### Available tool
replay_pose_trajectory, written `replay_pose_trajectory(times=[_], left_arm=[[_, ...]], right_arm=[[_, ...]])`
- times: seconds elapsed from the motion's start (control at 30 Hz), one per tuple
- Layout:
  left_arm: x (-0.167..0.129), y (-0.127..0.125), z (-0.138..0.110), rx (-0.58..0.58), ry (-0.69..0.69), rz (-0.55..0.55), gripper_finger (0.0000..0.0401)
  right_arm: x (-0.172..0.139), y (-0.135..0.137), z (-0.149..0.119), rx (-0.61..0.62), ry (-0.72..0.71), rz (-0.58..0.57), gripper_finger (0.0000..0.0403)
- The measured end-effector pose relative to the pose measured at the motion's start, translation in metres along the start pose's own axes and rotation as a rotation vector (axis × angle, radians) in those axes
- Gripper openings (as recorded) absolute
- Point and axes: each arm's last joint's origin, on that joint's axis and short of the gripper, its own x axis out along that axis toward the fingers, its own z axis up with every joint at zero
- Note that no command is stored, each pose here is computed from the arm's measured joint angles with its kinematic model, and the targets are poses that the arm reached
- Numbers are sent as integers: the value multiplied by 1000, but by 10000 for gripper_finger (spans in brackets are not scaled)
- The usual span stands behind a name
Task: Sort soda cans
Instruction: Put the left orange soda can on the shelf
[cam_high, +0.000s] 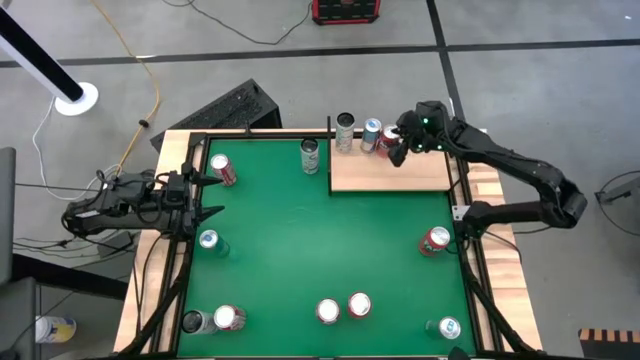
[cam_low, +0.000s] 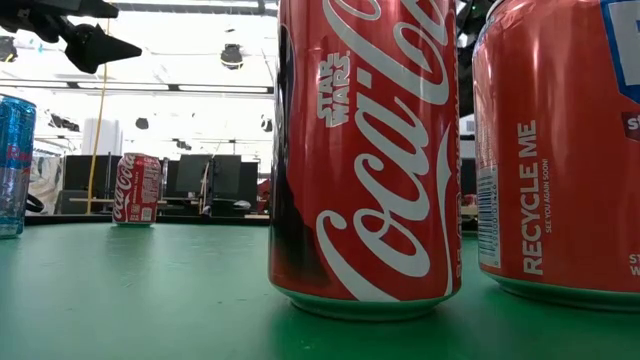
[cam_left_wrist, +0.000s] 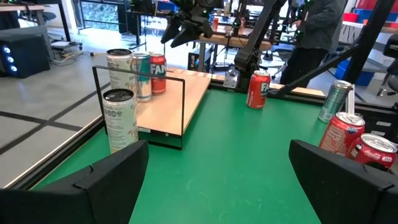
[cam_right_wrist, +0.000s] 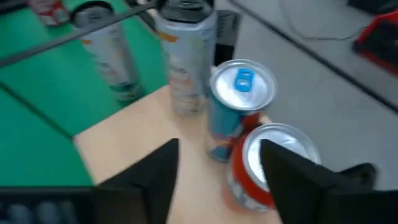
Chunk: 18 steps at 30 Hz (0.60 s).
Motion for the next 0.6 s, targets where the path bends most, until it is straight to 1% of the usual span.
replay_pose_trajectory(times=[0.13,0.23,0.27,0.3,0.43,0.6], left_arm=[[0,0,0,0,0,-1,373],[0,0,0,0,0,0,373],[0,0,0,0,0,-1,373],[0,0,0,0,0,-1,373],[0,0,0,0,0,0,373],[0,0,0,0,0,0,373]], right_arm=[[2,8,-2,-15,11,-52,138],[6,13,-4,-29,41,-33,47],[8,15,-5,-33,55,-27,25],[10,16,-6,-36,63,-23,18],[27,21,-8,-25,96,-18,19],[45,19,-11,-11,118,-86,16]])
